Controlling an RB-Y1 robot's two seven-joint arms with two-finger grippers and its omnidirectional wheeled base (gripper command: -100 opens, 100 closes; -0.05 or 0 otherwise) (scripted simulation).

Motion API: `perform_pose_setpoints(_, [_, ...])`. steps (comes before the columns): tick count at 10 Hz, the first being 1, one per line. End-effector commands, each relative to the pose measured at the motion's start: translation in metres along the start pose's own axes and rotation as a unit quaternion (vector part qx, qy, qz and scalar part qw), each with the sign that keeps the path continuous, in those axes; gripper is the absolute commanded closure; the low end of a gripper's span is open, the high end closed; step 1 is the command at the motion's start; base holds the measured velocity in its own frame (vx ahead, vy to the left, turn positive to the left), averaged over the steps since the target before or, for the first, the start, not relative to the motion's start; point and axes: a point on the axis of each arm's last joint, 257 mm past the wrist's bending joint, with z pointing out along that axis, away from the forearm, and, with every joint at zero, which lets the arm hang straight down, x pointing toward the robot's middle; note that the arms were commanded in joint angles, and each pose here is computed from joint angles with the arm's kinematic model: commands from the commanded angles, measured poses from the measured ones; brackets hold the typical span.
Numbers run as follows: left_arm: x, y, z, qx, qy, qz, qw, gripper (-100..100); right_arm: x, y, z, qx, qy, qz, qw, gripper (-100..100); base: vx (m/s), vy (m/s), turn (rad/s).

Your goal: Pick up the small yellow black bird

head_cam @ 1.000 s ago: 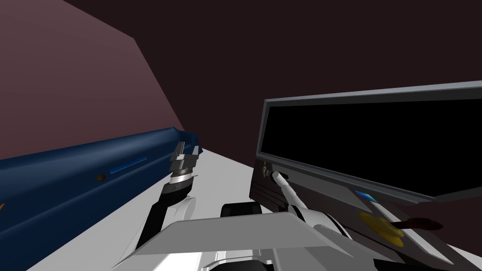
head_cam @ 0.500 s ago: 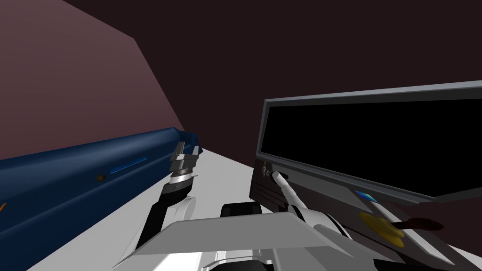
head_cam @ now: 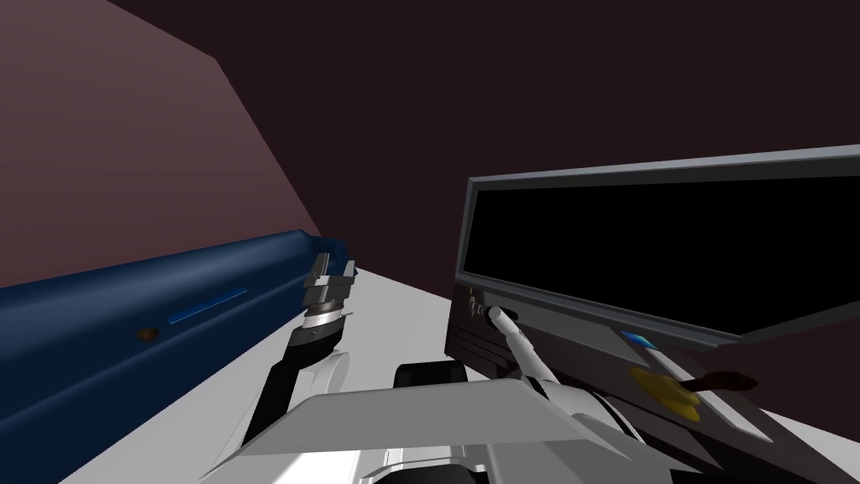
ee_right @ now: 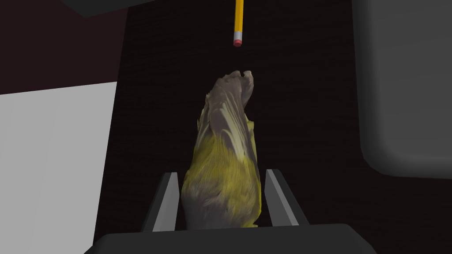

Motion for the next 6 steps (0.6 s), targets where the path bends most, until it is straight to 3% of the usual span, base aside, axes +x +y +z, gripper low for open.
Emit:
perform_pose_setpoints(1, [0.0000, 0.0000, 0.0000, 0.000, 0.000, 0.000, 1.0000, 0, 0.0003, 0.0006, -0.0039, 0.003, -0.003, -0.004, 1.0000, 100, 0.022, 0.029, -0.081])
perform_pose_setpoints(5, [0.0000, 0.0000, 0.0000, 0.000, 0.000, 0.000, 1.0000, 0, 0.0010, 0.0017, -0.0098, 0.008, -0.006, -0.010, 0.9999, 100, 0.016, 0.032, -0.045])
perform_pose_setpoints(6, [0.0000, 0.0000, 0.0000, 0.000, 0.000, 0.000, 1.0000, 0, 0.0007, 0.0015, -0.0100, 0.008, -0.007, -0.010, 0.9999, 0, 0.000, 0.000, 0.000])
